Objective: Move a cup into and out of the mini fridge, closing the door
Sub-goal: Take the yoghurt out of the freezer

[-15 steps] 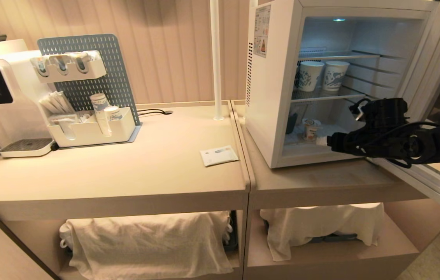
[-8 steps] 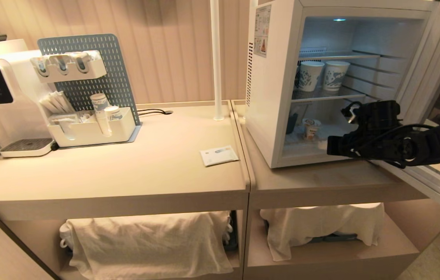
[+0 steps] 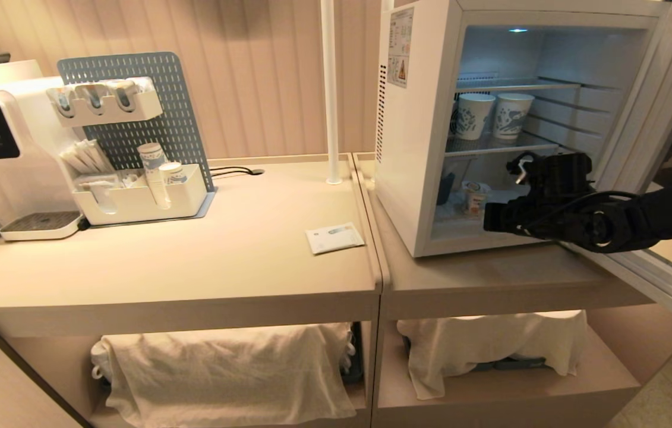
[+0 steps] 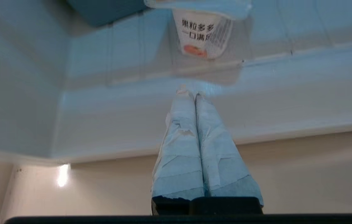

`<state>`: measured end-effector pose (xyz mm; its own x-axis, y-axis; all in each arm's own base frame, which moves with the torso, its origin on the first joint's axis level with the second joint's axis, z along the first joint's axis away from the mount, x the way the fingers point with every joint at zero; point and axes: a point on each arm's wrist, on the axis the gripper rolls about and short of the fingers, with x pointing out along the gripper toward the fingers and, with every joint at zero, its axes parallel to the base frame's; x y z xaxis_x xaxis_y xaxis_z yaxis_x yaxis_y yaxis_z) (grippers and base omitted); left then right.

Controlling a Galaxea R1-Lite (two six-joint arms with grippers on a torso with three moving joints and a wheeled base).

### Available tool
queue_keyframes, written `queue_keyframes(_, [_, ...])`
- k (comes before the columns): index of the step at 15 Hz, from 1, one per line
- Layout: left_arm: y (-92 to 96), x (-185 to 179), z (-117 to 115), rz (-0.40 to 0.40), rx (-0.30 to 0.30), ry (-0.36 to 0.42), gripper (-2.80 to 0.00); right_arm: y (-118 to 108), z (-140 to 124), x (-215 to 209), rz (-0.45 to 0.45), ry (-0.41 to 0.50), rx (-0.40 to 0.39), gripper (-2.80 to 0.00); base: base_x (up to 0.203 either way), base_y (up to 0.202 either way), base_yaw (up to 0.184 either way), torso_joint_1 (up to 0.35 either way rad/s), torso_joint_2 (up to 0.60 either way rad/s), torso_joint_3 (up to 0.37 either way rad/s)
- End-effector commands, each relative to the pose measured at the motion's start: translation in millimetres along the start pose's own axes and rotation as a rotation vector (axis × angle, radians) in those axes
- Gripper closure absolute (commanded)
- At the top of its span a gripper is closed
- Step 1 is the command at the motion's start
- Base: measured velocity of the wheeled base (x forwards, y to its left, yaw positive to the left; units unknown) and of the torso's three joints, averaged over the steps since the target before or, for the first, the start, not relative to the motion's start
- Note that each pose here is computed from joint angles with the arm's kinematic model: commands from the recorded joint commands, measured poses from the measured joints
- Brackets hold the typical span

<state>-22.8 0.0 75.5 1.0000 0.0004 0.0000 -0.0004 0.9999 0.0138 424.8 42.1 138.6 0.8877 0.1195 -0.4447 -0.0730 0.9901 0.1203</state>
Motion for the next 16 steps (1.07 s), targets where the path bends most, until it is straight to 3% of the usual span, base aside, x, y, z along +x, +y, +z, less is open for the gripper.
queue_keyframes(1, [0.0, 0.0, 0.0, 0.000, 0.000, 0.000, 0.00, 3.3, -2.7, 4.5, 0.008, 0.001, -0.005, 0.00, 0.000, 0.000, 0.000, 0.000, 0.00, 0.000])
queue_keyframes(5, [0.0, 0.0, 0.0, 0.000, 0.000, 0.000, 0.00, 3.5, 1.3, 9.2, 0.005, -0.062, -0.024, 0.00, 0.000, 0.000, 0.000, 0.000, 0.00, 0.000])
queue_keyframes(11, [0.0, 0.0, 0.0, 0.000, 0.000, 0.000, 0.00, 0.8, -10.7, 12.7, -0.051, -0.019, -0.073, 0.00, 0.000, 0.000, 0.000, 0.000, 0.00, 0.000])
queue_keyframes(12, [0.0, 0.0, 0.0, 0.001, 0.000, 0.000, 0.00, 0.4, -13.5, 13.6, -0.053, -0.016, -0.071, -2.80, 0.000, 0.000, 0.000, 0.000, 0.00, 0.000])
queue_keyframes(16, [0.0, 0.0, 0.0, 0.001, 0.000, 0.000, 0.00, -0.5, -19.2, 17.3, -0.060, -0.002, -0.067, -2.80, 0.000, 0.000, 0.000, 0.000, 0.00, 0.000])
